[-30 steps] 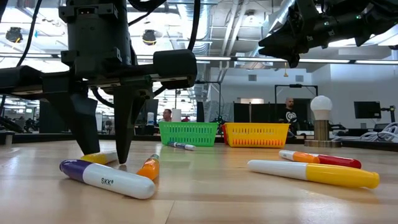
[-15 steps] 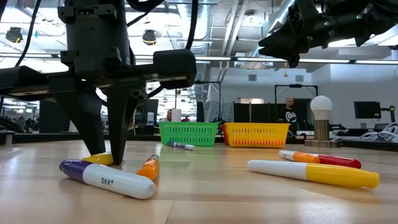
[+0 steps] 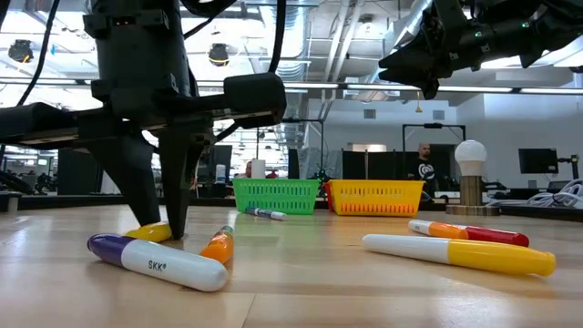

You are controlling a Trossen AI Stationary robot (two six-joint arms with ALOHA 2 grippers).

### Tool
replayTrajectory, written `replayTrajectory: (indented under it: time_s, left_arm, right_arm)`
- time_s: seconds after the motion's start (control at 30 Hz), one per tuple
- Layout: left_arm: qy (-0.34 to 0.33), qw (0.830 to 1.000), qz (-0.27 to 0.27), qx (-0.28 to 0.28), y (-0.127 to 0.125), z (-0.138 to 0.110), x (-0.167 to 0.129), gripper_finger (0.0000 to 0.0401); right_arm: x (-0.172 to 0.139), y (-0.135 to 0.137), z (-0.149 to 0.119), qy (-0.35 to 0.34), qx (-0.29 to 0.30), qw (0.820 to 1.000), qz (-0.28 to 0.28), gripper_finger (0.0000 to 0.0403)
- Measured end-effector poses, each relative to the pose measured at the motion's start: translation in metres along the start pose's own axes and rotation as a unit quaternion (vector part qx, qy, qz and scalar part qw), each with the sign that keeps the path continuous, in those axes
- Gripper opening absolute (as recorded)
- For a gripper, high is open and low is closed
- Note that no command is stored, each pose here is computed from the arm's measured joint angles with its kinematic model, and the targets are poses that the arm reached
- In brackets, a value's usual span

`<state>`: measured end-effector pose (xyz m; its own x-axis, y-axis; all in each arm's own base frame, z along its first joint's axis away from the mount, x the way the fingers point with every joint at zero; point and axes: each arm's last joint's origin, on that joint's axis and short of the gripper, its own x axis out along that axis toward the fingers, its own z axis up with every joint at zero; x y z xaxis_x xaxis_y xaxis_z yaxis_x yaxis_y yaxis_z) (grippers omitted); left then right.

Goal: Pick & Place Markers
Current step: Put the left yellow highlighter pen into the blue bin

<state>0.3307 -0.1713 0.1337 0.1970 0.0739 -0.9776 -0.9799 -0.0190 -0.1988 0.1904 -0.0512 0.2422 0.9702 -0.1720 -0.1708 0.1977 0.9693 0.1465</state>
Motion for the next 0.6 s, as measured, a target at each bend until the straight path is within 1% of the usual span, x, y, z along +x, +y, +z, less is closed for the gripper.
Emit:
replayTrajectory:
  time_s: [0.17,0.27,0.4,0.6]
  left_arm:
    - [-0.009,1.000,-0.006,0.003,-0.002,0.006,-0.002,0.0052]
    - [-0.028,1.000,-0.012,0.007,-0.003,0.013,-0.005,0.0050]
    - [-0.039,0.999,-0.034,0.012,-0.008,0.022,-0.018,0.0044]
    - [-0.046,0.997,-0.060,0.024,-0.012,0.033,-0.035,0.0050]
  right_arm:
    - [0.000,0.000,0.000,0.000,0.000,1.000,0.000,0.0134]
    - [0.000,0.000,0.000,0.000,0.000,1.000,0.000,0.0133]
    - [0.000,0.000,0.000,0.000,0.000,1.000,0.000,0.0134]
    - [0.000,0.000,0.000,0.000,0.000,1.000,0.000,0.0133]
